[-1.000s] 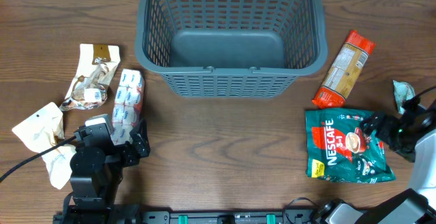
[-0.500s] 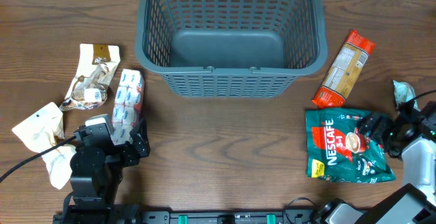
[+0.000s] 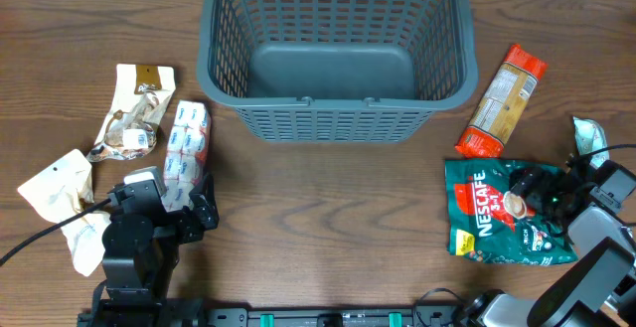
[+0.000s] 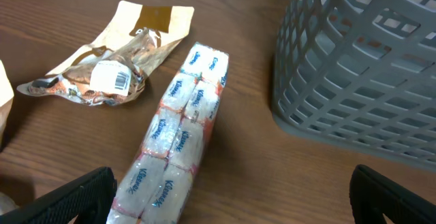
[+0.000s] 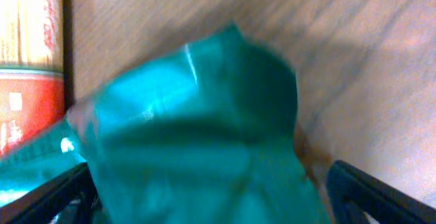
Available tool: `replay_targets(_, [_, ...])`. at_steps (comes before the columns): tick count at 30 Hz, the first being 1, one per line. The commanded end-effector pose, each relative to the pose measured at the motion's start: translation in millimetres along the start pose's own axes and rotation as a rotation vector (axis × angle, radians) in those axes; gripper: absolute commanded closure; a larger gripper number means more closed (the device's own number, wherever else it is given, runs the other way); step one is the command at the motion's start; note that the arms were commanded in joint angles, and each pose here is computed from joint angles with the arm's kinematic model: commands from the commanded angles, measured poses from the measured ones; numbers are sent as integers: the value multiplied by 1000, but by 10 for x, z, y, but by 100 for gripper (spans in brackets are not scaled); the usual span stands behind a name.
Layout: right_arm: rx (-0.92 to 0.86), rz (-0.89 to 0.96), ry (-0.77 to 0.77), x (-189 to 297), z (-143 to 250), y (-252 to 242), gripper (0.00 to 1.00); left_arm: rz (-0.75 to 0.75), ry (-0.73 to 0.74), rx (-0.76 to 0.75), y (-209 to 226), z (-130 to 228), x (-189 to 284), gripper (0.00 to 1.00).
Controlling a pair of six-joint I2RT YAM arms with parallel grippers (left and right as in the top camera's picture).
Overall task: Pack container
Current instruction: 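Grasp the green Nescafé pouch with the right gripper and lift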
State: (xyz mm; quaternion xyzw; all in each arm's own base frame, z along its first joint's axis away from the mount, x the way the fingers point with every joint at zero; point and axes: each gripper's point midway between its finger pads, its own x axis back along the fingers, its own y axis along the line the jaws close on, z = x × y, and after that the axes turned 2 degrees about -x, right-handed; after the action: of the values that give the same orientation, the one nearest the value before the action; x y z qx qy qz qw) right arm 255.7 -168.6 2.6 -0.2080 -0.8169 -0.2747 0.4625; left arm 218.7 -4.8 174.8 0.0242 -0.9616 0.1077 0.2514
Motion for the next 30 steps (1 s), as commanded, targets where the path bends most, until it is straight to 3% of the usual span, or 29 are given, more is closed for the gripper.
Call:
replay_targets(1, [-128, 43, 170, -221, 602, -145, 14, 0, -22, 5, -14, -91, 37, 1])
replay_targets(4, [-130, 44, 182, -248, 636, -154, 38, 0, -22, 5, -14, -91, 37, 1])
replay_targets(7, [-131, 35, 173, -253, 612, -139, 51, 0, -22, 5, -14, -92, 37, 1])
replay_targets(9, [-131, 35, 172, -253, 609, -139, 68, 0, -22, 5, -14, -91, 37, 1])
replay_targets(11, [-133, 36, 172, -252, 610, -139, 93, 0, -22, 5, -14, -91, 37, 1])
replay_targets(12, [-143, 36, 171, -251, 607, -139, 98, 0, -22, 5, -14, -91, 37, 1])
replay_targets(21, [-158, -4, 112, -108, 418, -28, 99, -3, -23, 5, -9, -92, 37, 1])
replay_targets(30, [-127, -44, -86, 456, -97, 178, 99, -3, -22, 5, -9, -92, 37, 1])
